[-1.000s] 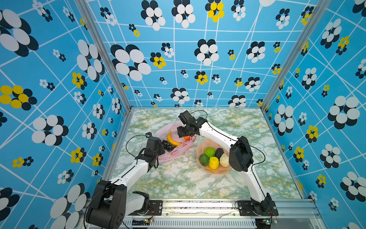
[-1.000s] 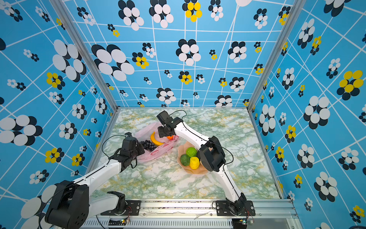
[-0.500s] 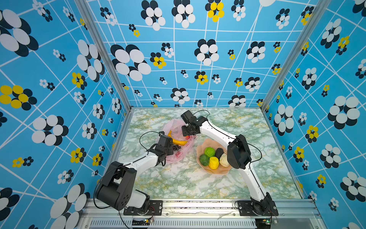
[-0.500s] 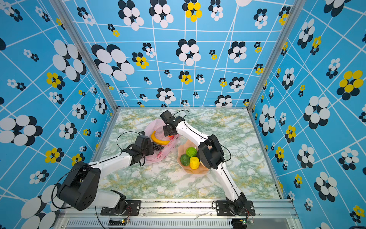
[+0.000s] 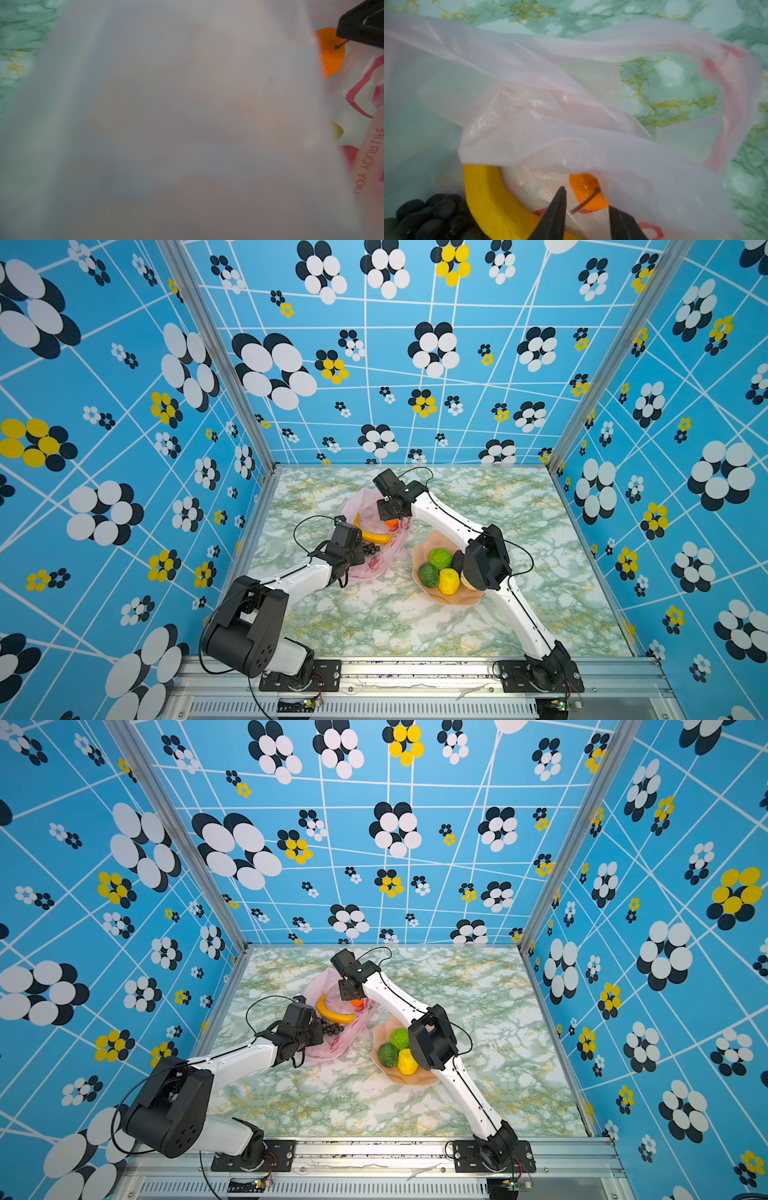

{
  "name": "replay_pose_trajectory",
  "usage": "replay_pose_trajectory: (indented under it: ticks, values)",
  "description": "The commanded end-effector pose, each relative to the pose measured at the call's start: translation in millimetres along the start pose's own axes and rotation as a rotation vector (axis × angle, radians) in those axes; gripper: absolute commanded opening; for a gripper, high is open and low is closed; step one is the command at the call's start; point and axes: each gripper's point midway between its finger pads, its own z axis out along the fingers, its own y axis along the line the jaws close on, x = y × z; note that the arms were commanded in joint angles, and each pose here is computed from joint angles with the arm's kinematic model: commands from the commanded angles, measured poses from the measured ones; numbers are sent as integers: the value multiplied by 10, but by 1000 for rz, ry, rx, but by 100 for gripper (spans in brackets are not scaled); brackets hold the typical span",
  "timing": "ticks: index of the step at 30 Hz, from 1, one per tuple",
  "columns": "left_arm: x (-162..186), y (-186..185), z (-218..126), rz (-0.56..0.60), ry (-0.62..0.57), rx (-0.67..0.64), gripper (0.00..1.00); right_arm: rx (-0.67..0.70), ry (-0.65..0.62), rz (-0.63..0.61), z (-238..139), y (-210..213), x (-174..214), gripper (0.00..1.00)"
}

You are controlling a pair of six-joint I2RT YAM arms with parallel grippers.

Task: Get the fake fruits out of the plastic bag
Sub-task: 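Reach the right gripper from the bowl into the bag toward the orange tangerine, then grasp the orange tangerine with the right gripper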

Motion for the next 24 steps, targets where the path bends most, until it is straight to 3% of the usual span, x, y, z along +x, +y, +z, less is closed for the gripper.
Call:
replay_pose_trajectory:
  ticks: [1,15,24]
  values:
    - [-95,-15,-18,-27,-14,18,0,42,26,-12,50,-58,70,32]
    - [-111,19,-20,-37,-15,14,0,74,17,-36,18,-62,65,7]
    - [-105,8,-3,-37,-8,18,0,69,-10,-58,-142,-2,-14,0]
